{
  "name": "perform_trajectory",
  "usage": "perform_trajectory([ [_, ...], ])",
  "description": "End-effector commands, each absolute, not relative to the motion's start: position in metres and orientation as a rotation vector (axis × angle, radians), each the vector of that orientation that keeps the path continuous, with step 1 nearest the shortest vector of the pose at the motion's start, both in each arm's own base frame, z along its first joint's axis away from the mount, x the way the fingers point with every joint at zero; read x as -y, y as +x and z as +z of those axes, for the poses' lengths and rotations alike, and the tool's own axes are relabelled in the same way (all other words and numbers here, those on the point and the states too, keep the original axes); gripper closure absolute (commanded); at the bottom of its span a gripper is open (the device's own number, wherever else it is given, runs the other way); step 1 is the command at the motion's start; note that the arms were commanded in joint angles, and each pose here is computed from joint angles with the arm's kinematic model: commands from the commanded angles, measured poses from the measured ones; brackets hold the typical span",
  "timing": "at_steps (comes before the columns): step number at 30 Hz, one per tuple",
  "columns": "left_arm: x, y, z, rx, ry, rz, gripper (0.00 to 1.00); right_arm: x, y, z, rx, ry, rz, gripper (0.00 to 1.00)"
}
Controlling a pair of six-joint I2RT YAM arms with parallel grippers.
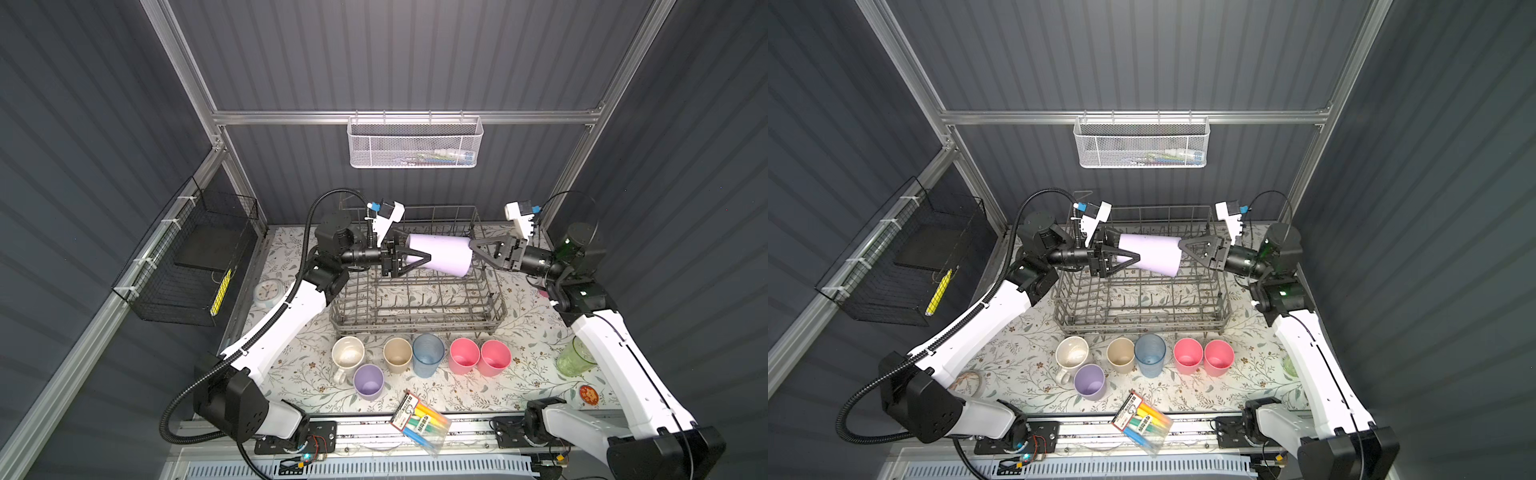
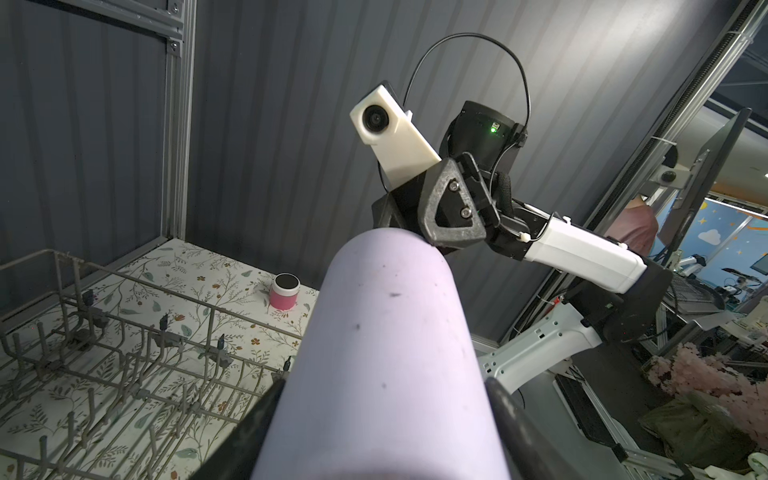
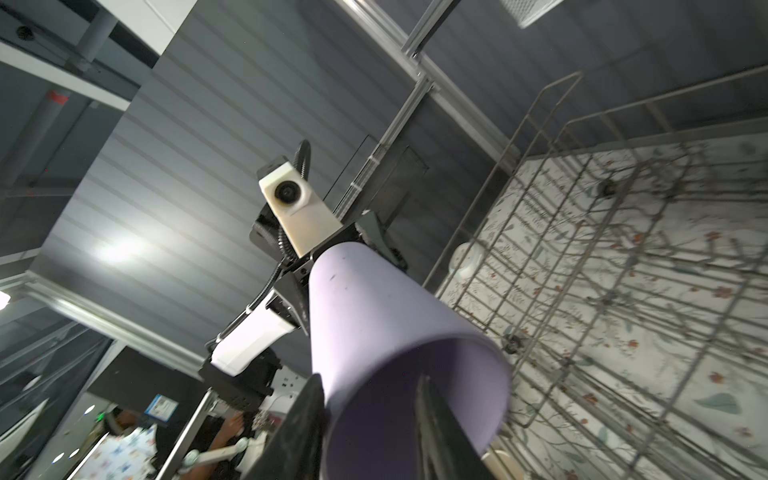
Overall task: Load the cups into the dish rack
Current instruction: 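Close the left gripper on the lavender cup and open the right gripper, then lower the inverted cup into the rack with the left gripper while the right arm withdraws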
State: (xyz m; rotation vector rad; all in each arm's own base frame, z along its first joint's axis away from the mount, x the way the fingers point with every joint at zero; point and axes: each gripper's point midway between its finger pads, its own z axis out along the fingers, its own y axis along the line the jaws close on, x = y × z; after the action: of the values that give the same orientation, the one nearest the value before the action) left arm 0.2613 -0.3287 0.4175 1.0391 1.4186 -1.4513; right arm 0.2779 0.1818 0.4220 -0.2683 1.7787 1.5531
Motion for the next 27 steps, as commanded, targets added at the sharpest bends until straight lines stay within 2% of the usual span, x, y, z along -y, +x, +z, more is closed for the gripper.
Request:
perform_trajectory([
  [1, 0.323, 0.248, 0.442, -1.337, 1.075, -1.4, 0.98, -0.161, 0.282, 0.421, -1.78, -0.202, 1.449, 0.61],
  [7, 0.324, 0.258, 0.441, -1.364, 1.042, -1.362, 1.0, -0.144, 0.288, 0.409, -1.807, -0.133, 1.395, 0.59],
  [12, 0.325, 0.286, 0.437, -1.474, 0.952, -1.252, 0.99, -0.136, 0.294, 0.39, -1.88, -0.085, 1.304, 0.58],
  [20, 0.32, 0.348, 0.409, -1.737, 0.831, -0.952, 0.98, -0.11, 0.296, 0.359, -2.004, 0.017, 1.095, 0.58],
  [27, 0.298, 0.407, 0.371, -1.965, 0.736, -0.587, 0.96, -0.093, 0.294, 0.337, -2.083, 0.071, 0.951, 0.58],
])
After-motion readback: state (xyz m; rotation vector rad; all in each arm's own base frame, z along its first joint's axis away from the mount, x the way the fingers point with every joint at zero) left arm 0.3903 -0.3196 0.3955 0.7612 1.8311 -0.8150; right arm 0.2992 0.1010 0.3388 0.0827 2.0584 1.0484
